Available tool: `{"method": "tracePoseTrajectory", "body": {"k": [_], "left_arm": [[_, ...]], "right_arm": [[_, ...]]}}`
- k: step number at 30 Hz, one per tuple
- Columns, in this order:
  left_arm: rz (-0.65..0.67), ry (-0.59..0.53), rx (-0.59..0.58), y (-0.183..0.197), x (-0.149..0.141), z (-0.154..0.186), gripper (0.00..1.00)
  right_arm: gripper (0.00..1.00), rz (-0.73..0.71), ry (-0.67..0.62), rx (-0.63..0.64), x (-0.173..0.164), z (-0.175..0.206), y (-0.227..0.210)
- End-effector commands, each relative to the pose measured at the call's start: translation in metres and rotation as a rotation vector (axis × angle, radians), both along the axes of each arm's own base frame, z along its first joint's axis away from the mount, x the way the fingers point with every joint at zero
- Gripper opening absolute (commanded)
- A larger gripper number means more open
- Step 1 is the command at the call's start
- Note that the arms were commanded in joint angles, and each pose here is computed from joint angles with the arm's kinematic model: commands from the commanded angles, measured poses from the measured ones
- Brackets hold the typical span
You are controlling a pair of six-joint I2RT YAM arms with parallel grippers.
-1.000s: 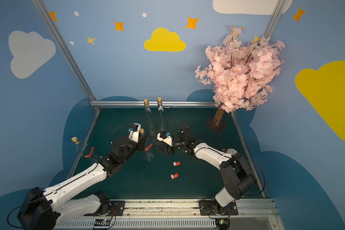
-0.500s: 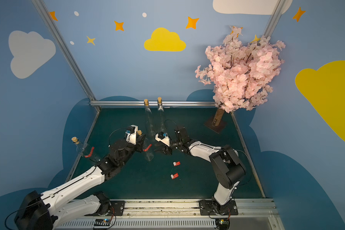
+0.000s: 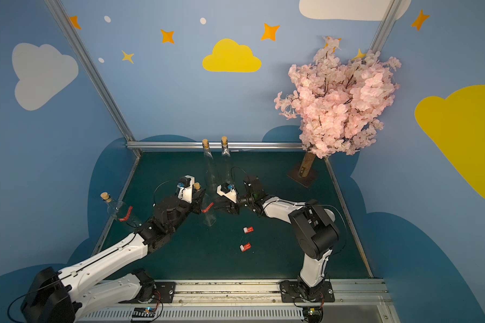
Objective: Remove the label from the bottle
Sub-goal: Tear open the label from the bottle.
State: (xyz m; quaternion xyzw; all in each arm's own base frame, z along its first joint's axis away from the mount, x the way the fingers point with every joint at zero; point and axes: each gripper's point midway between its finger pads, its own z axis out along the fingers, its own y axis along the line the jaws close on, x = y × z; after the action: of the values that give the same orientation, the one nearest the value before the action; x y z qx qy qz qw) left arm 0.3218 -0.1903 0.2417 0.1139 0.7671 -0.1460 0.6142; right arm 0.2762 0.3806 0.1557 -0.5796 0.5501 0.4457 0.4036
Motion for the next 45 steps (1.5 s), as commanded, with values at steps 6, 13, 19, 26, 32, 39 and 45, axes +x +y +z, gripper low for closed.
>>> {"method": "tracePoseTrajectory", "body": {"k": [6, 13, 19, 26, 32, 39, 45], "left_arm": [[-0.031, 0.015, 0.003, -0.007, -0.001, -0.005, 0.03], [-0.036, 0.012, 0.006, -0.008, -0.002, -0.005, 0.03], [-0.039, 0.006, 0.005, -0.008, -0.002, -0.003, 0.03], [-0.042, 0.006, 0.006, -0.009, -0.002, -0.003, 0.03], [-0.045, 0.007, 0.006, -0.009, -0.003, -0.003, 0.03], [-0.046, 0.004, 0.006, -0.009, -0.003, -0.002, 0.03], [-0.050, 0.005, 0.004, -0.010, -0.003, -0.002, 0.03]], "right_arm": [[0.39, 0.034, -0.008, 0.058, 0.004, 0.013, 0.010], [0.37, 0.056, 0.004, 0.070, 0.000, 0.014, 0.012], [0.34, 0.063, 0.017, 0.066, -0.002, 0.011, 0.013], [0.32, 0.069, 0.024, 0.065, -0.004, 0.010, 0.013], [0.27, 0.069, 0.033, 0.062, -0.004, 0.008, 0.014], [0.20, 0.071, 0.038, 0.061, -0.004, 0.008, 0.014], [0.15, 0.074, 0.044, 0.057, -0.006, 0.009, 0.013]]}}
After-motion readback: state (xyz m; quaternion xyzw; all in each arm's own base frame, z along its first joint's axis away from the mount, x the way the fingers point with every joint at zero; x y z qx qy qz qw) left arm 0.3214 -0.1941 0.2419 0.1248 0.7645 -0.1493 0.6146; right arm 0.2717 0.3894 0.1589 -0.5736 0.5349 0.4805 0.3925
